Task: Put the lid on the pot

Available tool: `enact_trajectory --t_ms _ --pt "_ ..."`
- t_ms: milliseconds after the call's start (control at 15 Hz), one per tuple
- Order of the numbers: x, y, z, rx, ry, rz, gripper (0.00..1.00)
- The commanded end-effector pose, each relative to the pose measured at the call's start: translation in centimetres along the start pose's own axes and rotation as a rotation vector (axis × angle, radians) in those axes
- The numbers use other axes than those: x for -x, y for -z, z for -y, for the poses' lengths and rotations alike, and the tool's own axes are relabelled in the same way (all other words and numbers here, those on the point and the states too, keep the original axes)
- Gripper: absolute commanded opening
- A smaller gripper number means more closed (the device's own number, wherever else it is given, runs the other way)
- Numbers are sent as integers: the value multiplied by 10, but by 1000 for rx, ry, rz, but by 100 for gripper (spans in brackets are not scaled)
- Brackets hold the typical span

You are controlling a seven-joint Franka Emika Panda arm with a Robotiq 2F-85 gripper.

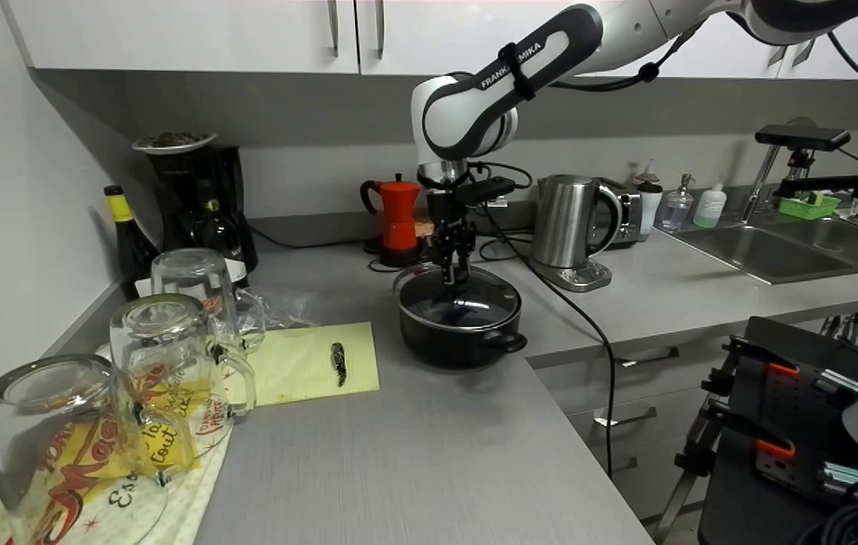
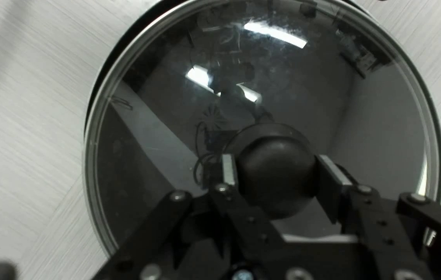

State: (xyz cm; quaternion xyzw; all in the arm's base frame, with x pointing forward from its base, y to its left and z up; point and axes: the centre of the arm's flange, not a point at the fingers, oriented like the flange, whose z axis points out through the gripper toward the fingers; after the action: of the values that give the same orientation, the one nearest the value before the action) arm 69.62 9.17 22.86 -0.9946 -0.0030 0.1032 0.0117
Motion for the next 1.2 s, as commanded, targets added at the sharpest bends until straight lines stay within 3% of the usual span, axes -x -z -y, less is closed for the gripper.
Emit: enact_trajectory --t_ms 0,1133 --pt "17 4 -5 -33 11 -4 26" --pt "31 7 -12 -30 -1 -21 26"
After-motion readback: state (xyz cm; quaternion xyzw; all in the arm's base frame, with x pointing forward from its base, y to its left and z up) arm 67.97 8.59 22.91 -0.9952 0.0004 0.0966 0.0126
